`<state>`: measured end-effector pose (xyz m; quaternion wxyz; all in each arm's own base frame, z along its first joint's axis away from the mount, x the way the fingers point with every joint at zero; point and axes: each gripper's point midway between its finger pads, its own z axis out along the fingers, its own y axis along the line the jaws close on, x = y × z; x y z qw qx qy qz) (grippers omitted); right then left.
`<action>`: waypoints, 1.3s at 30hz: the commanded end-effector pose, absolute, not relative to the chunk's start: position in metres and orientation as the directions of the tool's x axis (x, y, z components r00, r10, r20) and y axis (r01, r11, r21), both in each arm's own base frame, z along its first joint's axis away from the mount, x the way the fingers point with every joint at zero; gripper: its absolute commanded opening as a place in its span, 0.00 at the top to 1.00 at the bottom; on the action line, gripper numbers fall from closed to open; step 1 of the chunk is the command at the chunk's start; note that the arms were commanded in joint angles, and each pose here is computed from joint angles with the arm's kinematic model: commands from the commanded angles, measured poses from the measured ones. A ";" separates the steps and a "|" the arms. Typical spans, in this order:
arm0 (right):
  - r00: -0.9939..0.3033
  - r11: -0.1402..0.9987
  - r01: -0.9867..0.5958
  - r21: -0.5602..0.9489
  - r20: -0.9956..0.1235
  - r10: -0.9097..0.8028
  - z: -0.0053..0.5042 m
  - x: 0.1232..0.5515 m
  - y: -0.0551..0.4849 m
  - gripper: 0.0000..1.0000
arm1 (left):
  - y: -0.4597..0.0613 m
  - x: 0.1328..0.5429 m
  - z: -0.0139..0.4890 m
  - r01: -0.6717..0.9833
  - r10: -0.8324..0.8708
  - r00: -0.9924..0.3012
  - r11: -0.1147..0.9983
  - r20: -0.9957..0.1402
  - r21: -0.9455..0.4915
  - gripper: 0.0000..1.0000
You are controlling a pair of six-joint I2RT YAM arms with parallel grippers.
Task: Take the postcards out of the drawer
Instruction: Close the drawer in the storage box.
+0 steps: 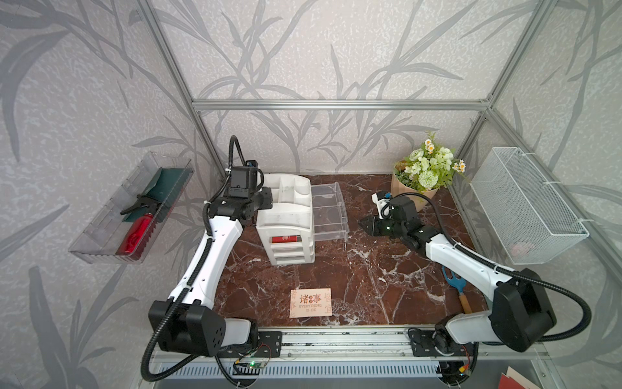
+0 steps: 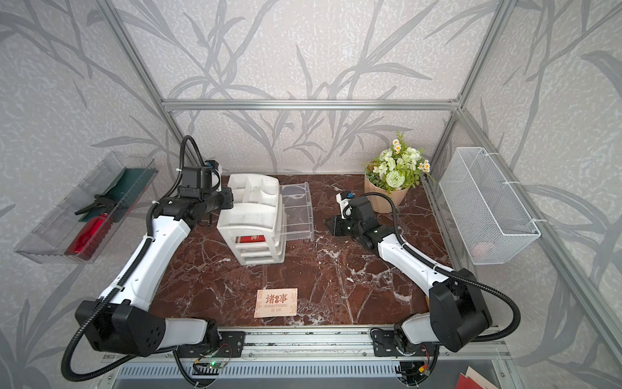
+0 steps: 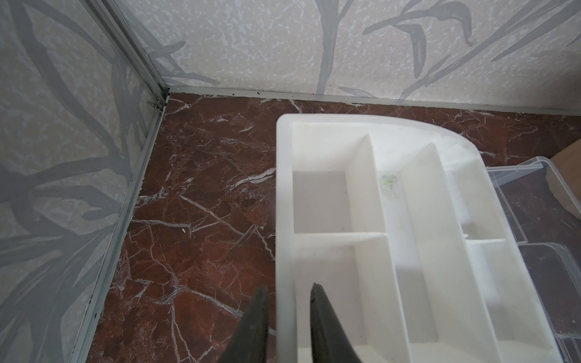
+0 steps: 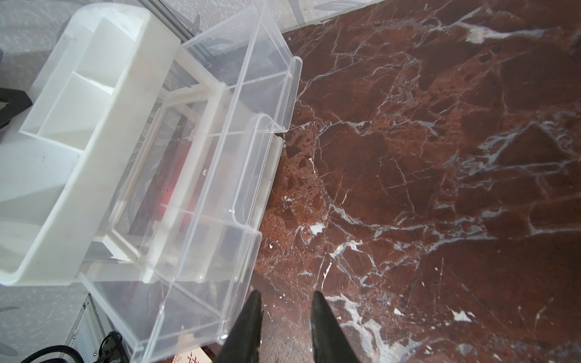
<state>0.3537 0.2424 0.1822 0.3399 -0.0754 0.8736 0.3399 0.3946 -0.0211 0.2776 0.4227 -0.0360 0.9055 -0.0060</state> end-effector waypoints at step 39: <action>-0.796 0.539 -0.458 0.706 -0.597 0.105 0.202 0.403 0.329 0.74 | -0.021 0.405 0.252 -0.048 -0.060 -0.691 0.998 -0.720 -0.037 0.93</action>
